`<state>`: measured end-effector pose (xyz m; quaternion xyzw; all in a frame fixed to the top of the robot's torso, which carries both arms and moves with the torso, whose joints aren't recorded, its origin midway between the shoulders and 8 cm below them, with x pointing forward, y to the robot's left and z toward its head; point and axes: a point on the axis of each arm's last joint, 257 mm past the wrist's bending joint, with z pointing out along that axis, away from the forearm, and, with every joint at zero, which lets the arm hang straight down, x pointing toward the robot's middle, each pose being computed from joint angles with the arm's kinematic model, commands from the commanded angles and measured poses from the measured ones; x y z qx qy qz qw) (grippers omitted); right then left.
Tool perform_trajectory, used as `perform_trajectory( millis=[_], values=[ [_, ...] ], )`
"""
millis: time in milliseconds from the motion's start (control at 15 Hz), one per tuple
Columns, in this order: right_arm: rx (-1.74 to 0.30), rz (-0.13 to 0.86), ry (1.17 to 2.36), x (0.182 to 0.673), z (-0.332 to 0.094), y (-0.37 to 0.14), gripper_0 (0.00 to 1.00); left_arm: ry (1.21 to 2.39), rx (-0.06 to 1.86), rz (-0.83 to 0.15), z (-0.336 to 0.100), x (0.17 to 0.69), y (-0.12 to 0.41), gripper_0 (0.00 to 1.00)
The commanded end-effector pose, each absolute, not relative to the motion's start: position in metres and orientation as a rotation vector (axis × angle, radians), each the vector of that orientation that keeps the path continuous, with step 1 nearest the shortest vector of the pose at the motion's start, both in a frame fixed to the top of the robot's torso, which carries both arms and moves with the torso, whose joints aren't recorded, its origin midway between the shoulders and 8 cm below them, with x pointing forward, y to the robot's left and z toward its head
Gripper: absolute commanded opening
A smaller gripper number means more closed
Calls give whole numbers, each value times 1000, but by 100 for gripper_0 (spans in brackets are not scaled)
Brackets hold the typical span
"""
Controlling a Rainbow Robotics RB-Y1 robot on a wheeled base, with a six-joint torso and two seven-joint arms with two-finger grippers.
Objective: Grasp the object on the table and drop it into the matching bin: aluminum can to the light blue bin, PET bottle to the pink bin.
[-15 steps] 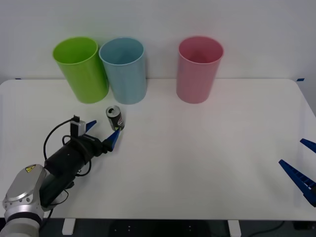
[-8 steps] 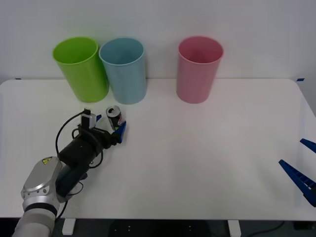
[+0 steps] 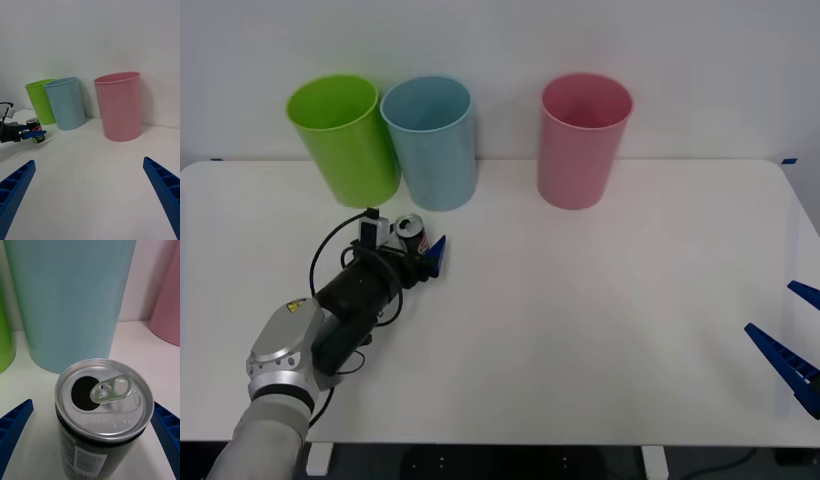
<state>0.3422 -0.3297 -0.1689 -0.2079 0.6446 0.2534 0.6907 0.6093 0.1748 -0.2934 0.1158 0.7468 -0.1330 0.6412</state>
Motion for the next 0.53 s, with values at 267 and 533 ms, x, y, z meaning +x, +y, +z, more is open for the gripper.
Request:
perform_trajectory(
  millis=[267, 533],
  values=[
    [-465, 567, 1441, 342, -169, -330, 100, 1706, 272, -300, -295, 609, 170, 100],
    [-465, 567, 1441, 342, -169, -330, 100, 1705, 278, -299, -295, 609, 170, 18]
  ],
)
